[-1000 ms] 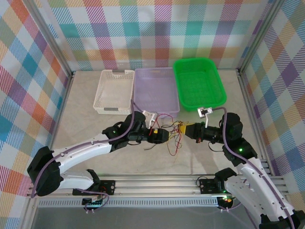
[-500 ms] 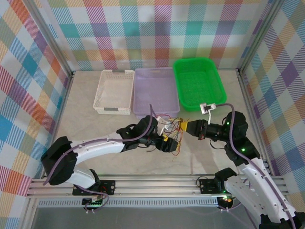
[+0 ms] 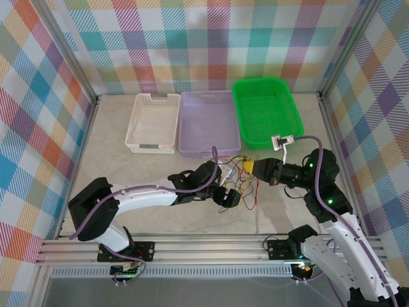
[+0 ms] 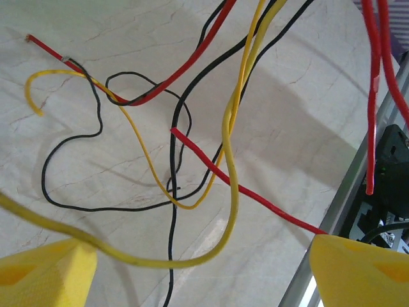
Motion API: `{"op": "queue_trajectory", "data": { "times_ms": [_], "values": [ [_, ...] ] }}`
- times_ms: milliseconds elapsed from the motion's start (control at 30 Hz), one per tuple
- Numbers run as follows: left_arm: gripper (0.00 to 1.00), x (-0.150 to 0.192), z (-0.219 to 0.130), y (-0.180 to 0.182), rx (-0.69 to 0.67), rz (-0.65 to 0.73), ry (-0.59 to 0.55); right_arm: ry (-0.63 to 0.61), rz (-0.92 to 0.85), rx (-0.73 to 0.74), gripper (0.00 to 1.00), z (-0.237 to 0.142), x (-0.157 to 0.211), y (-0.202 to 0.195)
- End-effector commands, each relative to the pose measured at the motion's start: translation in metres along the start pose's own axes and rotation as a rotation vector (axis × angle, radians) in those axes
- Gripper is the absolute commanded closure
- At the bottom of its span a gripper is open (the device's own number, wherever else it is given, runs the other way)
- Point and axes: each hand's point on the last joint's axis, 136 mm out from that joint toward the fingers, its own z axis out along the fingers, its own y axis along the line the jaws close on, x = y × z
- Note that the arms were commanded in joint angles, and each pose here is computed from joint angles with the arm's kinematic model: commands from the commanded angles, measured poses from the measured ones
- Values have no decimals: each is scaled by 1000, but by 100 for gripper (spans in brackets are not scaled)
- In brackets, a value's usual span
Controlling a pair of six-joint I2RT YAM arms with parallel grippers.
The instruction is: Untangle the cables
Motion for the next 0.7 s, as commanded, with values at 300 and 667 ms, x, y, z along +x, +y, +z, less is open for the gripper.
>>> {"op": "queue_trajectory", "data": {
  "times_ms": [300, 667],
  "values": [
    [9, -8, -46, -79, 411, 18, -143, -61, -14, -20, 100, -3, -21, 24],
    [5, 10, -17, -78, 212, 84, -33, -73, -15, 0, 100, -3, -24, 24]
  ]
}}
